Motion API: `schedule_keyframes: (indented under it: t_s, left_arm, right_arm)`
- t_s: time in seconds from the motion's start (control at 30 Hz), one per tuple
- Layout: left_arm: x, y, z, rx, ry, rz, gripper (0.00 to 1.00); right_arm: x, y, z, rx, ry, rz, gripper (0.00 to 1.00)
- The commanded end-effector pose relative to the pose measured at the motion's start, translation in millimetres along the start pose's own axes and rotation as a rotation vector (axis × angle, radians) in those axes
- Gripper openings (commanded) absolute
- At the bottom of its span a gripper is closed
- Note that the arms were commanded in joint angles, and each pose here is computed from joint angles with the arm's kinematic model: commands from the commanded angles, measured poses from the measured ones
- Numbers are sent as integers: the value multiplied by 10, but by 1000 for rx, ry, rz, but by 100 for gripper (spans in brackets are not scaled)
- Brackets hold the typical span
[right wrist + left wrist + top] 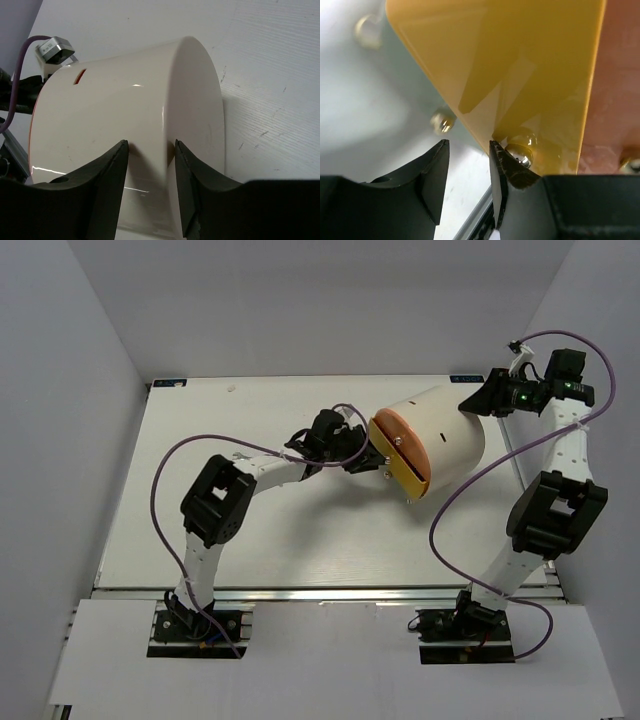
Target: Sort the tools into containers
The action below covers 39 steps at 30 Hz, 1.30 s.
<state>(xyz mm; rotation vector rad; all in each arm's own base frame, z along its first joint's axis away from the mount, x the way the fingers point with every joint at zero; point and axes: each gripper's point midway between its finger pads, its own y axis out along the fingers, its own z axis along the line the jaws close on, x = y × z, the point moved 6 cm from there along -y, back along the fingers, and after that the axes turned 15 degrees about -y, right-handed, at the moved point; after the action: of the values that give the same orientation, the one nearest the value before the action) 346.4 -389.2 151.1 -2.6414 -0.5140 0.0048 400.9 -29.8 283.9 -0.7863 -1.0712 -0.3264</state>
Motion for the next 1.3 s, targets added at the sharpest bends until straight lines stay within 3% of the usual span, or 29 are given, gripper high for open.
schedule_keyframes:
  t_s: [0.0,0.2,0.23,0.27,0.3,0.33,0.43,0.47,0.57,0.7,1.27]
  left_arm:
    - [47,61,-431,-120,54,4,47]
    - [105,165,-510,-137,51,2,47]
    - [102,154,-483,-126,47,-5,44]
    - [104,137,-447,-115,40,-15,29]
    - [66,86,-371,-103,32,-21,22]
    - [57,67,-331,-97,20,-32,19]
    - [7,51,-162,-77,4,-22,25]
    - [-11,54,-148,-79,5,-6,33]
    - [-31,109,-70,-76,2,16,43]
    - [-18,197,-18,-77,6,30,49]
    - [-69,474,194,-70,-34,84,51]
  right_arm:
    - [-85,-6,110,38,17,17,46]
    - [-95,-25,100,15,7,25,51]
    - [-101,-28,95,7,8,29,53]
    - [-99,-33,88,3,5,28,55]
    - [-93,-31,90,1,2,27,56]
    - [-104,-27,80,-4,4,32,57]
    - [-138,-24,73,-6,12,39,58]
    - [-151,-16,74,-5,13,42,59]
    - [-169,-20,62,-14,10,48,59]
    - [-182,-14,55,-14,11,50,60]
    - [-229,-4,67,-6,31,60,61]
